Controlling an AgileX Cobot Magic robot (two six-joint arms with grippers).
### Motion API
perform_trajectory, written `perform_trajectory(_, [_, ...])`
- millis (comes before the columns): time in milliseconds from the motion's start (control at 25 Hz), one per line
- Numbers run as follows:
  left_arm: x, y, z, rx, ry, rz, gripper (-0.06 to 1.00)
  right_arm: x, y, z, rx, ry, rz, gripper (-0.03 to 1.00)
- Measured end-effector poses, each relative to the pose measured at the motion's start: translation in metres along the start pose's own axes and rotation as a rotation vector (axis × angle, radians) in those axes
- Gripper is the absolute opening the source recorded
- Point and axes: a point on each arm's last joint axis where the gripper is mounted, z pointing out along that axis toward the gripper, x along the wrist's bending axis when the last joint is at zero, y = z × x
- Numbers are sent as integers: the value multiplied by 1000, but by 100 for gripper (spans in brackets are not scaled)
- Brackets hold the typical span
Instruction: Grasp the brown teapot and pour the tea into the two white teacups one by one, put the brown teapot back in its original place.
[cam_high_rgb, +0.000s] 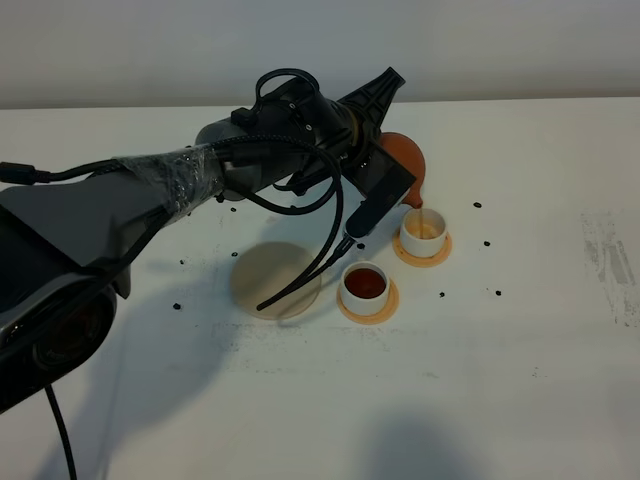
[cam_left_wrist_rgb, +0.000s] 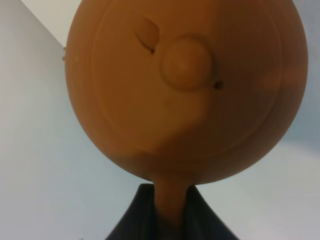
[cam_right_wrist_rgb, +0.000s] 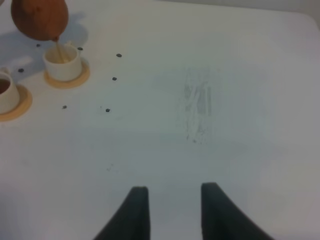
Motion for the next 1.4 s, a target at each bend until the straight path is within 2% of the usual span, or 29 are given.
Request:
perform_trajectory(280, [3,3,0,-6,28,25,9,0,0,0,0,0,0,26])
perform_trajectory(840, [4,1,-1,16,32,121,9,0,0,0,0,0,0,26])
perform_trajectory(1400, [11,12,-3,11,66,173,9,0,0,0,0,0,0,26])
